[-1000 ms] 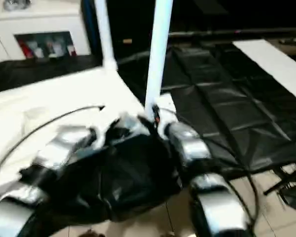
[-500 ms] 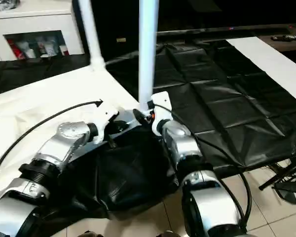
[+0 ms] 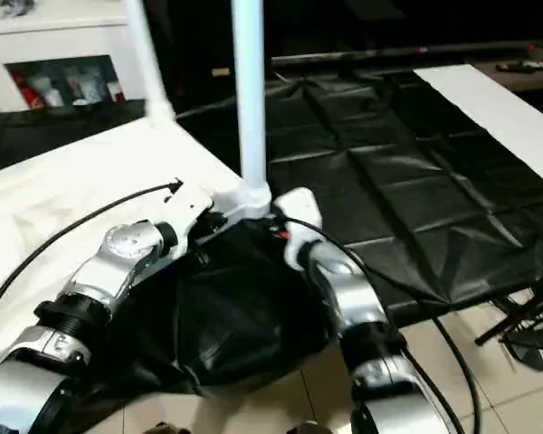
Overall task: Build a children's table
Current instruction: Rotate leg to tighten
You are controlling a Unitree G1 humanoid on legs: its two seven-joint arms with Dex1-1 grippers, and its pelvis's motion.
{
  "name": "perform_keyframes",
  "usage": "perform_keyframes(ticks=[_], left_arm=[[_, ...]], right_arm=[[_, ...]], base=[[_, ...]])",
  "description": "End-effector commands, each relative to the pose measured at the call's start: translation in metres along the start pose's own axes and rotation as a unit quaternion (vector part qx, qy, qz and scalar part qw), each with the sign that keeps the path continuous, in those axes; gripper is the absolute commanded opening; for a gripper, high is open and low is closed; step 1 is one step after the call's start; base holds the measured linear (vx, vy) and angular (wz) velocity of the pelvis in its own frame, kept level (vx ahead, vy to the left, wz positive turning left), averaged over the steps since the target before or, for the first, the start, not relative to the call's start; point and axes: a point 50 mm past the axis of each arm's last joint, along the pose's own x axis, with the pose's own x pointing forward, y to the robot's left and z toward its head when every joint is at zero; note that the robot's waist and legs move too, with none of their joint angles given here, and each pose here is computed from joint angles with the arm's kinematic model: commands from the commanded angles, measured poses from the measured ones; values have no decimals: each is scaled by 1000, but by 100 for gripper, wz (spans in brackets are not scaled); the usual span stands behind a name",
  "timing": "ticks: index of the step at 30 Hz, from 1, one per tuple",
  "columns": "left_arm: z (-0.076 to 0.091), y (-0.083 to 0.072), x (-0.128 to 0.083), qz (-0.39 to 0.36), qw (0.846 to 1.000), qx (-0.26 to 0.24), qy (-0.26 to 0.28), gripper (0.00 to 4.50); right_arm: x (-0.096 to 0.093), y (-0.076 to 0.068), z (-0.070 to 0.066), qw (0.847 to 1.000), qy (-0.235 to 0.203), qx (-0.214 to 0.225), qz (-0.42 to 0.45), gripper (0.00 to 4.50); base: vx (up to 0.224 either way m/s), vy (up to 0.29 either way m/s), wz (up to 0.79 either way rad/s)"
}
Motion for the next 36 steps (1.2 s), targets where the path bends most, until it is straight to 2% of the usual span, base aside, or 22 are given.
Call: perform_keyframes(ticks=[1, 7, 13, 19, 22, 26, 29, 30, 33, 34, 36], left_arm=[[15, 16, -8, 73, 995, -38, -61, 0], [11, 14, -11, 60, 996, -32, -55, 0], [8, 14, -14, 65, 996, -30, -50, 0], [8, 13, -15, 61, 997, -22, -48, 0], [12, 11, -15, 56, 996, -19, -67, 0], [17, 12, -16, 62, 995, -21, -74, 0], [29, 10, -19, 86, 989, -44, -113, 0], [29, 9, -22, 106, 984, -68, -124, 0], [25, 7, -25, 127, 980, -84, -125, 0], [16, 5, -31, 142, 975, -116, -123, 0], [10, 3, -35, 152, 973, -126, -120, 0]], right_arm=[[1, 7, 8, 1000, -14, 1, 20, 380], [2, 17, 9, 999, -11, -20, 49, 380], [0, 24, 7, 997, -2, -25, 70, 380], [0, 24, 7, 997, 0, -33, 67, 380], [0, 21, 8, 998, -6, 0, 56, 380], [-2, 19, 12, 998, -17, -10, 53, 380], [-8, 19, 22, 998, -38, -27, 47, 380], [-14, 19, 30, 997, -61, -24, 38, 380], [-20, 19, 36, 996, -83, -19, 25, 380], [-28, 19, 38, 995, -94, -20, 24, 380], [-34, 19, 37, 995, -97, -22, 21, 380]], base=[[0, 0, 0], [-4, -1, 11], [-6, -25, 58], [46, 2, 58], [146, 26, 50], [79, 24, 3], [0, 0, 0], [0, 0, 0], [-91, -15, -14], [-127, -12, -5], [-119, -9, -8]])
